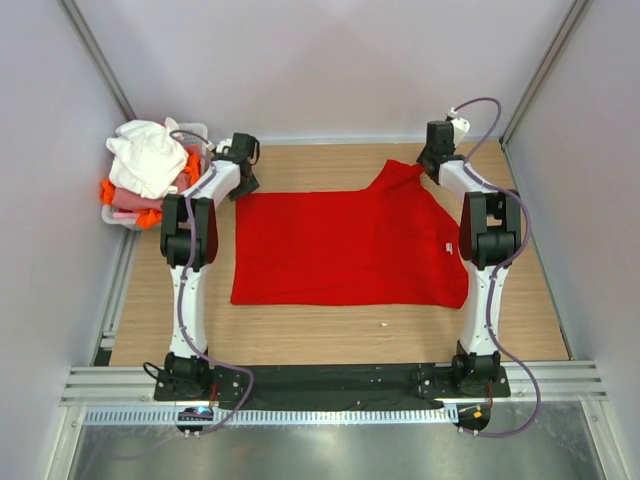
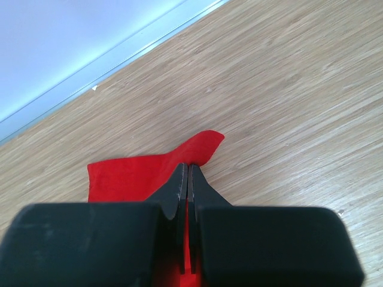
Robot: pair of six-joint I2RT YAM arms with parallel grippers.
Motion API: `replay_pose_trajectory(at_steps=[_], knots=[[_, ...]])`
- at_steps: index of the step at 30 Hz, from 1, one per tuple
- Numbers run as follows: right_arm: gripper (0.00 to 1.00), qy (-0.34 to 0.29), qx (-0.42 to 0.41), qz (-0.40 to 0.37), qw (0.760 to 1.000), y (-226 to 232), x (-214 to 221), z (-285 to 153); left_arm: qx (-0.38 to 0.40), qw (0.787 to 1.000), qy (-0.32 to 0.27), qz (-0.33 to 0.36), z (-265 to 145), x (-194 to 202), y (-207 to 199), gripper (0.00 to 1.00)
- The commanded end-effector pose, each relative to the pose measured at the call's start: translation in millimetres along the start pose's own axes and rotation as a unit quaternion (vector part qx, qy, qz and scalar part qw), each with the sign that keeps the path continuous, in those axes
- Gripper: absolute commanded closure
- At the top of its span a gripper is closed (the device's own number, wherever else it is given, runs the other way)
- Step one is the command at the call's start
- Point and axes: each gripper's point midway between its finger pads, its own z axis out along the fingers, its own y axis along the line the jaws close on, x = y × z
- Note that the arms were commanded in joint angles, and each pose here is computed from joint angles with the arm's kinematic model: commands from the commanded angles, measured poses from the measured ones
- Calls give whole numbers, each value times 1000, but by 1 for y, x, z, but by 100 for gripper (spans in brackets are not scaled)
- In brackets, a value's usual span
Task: Fold and stack the t-shirts
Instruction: Fold the tshirt
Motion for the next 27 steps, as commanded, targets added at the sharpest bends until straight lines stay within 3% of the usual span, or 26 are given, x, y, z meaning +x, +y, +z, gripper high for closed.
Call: replay_pose_trajectory(at_steps=[1,9,18,27], knots=[[99,-48,-23,28,998,14,-48,-19,8,1000,9,-7,12,5,-5,53],[98,-46,-70,22,996,31,-49,-25,14,1000,12,1,10,5,-6,100],[98,-62,-202,-51,976,97,-62,-74,53,998,37,13,-34,4,-12,100],[98,-49,-204,-94,973,82,-64,-158,91,994,46,28,-79,14,-7,100]])
